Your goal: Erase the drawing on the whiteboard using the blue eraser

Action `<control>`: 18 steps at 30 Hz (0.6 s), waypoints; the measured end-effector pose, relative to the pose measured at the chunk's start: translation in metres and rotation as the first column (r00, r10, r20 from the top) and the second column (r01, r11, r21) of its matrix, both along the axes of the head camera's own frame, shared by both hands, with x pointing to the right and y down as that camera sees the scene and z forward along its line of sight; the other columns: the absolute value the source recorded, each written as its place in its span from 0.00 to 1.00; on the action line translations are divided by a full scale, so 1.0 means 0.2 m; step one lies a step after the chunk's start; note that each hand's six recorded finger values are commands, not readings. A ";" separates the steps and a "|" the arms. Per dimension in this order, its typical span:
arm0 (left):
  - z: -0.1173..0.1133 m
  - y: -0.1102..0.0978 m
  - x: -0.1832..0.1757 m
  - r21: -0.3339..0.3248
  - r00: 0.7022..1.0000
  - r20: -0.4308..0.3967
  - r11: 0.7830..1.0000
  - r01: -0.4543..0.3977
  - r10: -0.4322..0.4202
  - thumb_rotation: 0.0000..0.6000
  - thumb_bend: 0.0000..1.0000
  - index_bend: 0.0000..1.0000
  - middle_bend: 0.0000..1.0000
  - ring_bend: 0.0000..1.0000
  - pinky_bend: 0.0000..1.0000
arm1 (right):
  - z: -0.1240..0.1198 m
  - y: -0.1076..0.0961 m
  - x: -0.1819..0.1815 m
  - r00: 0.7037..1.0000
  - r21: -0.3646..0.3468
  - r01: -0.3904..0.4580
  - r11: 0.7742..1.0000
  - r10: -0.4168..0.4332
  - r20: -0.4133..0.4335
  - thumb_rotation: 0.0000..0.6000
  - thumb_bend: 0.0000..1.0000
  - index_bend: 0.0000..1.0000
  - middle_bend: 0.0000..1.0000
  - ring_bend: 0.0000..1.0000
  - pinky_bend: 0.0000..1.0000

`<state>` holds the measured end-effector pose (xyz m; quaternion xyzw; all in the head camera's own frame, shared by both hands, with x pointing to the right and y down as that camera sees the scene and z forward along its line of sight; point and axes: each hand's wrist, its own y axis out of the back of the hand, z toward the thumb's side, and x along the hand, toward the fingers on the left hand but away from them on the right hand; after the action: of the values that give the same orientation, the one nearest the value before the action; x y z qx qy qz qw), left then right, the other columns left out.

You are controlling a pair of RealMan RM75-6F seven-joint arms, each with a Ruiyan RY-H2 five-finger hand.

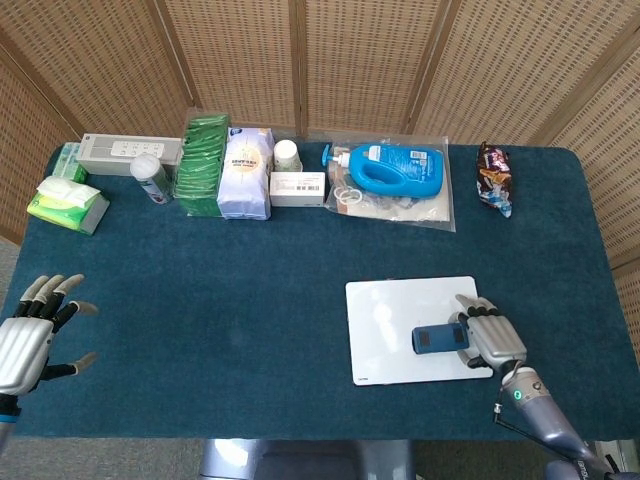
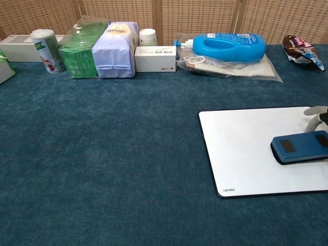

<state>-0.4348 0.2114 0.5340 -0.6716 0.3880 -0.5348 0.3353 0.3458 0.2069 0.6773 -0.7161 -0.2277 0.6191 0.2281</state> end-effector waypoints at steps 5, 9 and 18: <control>0.00 0.00 0.00 0.001 1.000 0.000 1.000 -0.001 0.001 1.00 0.17 0.35 0.12 0.07 0.00 | -0.04 -0.07 0.04 1.000 0.033 -0.011 0.999 0.012 -0.016 1.00 0.38 0.61 0.03 0.00 0.00; 0.00 -0.01 0.01 0.001 1.000 -0.001 1.000 -0.003 0.003 1.00 0.17 0.35 0.12 0.07 0.00 | -0.06 -0.09 0.01 1.000 0.049 -0.014 0.999 0.014 -0.003 1.00 0.38 0.61 0.03 0.00 0.00; 0.01 0.00 0.01 -0.004 1.000 -0.001 1.000 0.000 0.000 1.00 0.17 0.35 0.12 0.07 0.00 | -0.08 -0.10 -0.09 0.999 0.041 -0.001 0.999 0.000 0.043 1.00 0.38 0.61 0.03 0.00 0.00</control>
<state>-0.4338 0.2107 0.5363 -0.6725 0.3872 -0.5351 0.3339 0.3274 0.1878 0.6616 -0.7245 -0.2453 0.5988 0.2375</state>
